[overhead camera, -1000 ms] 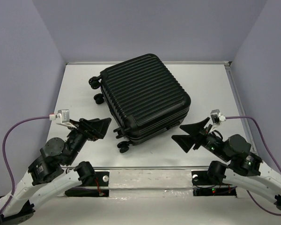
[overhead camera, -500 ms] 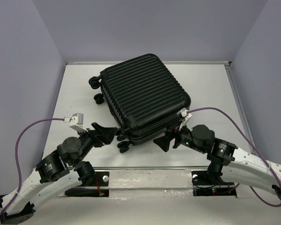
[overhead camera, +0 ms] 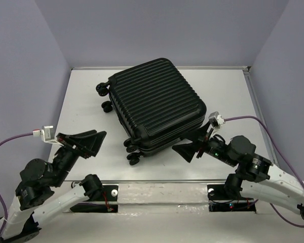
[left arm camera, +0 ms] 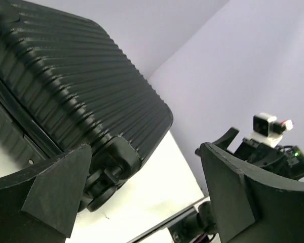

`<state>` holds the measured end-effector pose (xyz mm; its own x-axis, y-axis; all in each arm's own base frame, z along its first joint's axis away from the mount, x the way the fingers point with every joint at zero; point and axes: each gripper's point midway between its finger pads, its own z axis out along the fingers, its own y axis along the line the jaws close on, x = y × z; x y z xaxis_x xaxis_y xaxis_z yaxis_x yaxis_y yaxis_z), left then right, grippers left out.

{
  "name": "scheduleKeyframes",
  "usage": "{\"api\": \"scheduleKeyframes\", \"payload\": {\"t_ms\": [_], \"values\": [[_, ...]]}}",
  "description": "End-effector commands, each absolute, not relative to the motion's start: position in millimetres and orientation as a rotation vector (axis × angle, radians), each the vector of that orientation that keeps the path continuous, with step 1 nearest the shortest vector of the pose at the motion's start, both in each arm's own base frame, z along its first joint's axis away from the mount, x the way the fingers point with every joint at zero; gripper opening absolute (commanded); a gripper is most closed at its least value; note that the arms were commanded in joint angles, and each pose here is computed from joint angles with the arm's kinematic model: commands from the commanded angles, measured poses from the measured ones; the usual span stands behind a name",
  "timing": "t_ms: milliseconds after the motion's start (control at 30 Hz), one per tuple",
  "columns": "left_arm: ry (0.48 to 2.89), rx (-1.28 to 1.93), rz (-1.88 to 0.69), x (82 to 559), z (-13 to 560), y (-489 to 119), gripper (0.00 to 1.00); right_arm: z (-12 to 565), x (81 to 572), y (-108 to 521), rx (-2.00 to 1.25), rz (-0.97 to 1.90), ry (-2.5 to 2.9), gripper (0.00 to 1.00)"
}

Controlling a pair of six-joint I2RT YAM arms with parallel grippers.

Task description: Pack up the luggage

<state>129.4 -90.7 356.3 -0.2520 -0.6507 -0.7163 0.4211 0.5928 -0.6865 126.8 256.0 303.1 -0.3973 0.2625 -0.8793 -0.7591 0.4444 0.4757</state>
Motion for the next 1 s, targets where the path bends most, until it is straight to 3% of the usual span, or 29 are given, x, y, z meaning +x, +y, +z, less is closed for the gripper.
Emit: {"api": "scheduleKeyframes", "payload": {"t_ms": [0, 67, 167, 267, 333, 367, 467, 733, 967], "values": [[1.603, -0.172, -0.980, 139, 327, -109, 0.99, 325, 127, 286, -0.513, 1.253, 1.572, 1.00], [1.658, -0.210, -0.976, 143, 309, -116, 0.99, 296, 131, 317, -0.594, 1.242, 1.677, 1.00], [1.689, -0.276, -0.983, 149, 294, -122, 0.99, 304, 126, 350, -0.697, 1.171, 1.667, 0.99], [1.659, -0.347, -0.966, 152, 297, -109, 0.99, 310, 117, 388, -0.936, 1.056, 1.610, 0.92], [1.642, -0.383, -0.944, 153, 298, -100, 0.99, 290, 110, 408, -1.202, 0.971, 1.542, 0.97], [1.639, -0.391, -0.938, 153, 299, -97, 0.99, 310, 113, 417, -1.240, 0.949, 1.478, 1.00], [1.611, -0.425, -0.916, 151, 315, -81, 0.99, 295, 131, 435, -1.435, 0.756, 1.504, 1.00], [1.572, -0.406, -0.846, 145, 355, -53, 0.99, 235, 150, 442, -1.825, 0.449, 1.587, 1.00], [1.548, -0.434, -1.005, 136, 358, -43, 0.99, 197, 166, 451, -1.978, 0.316, 1.615, 1.00]]}}
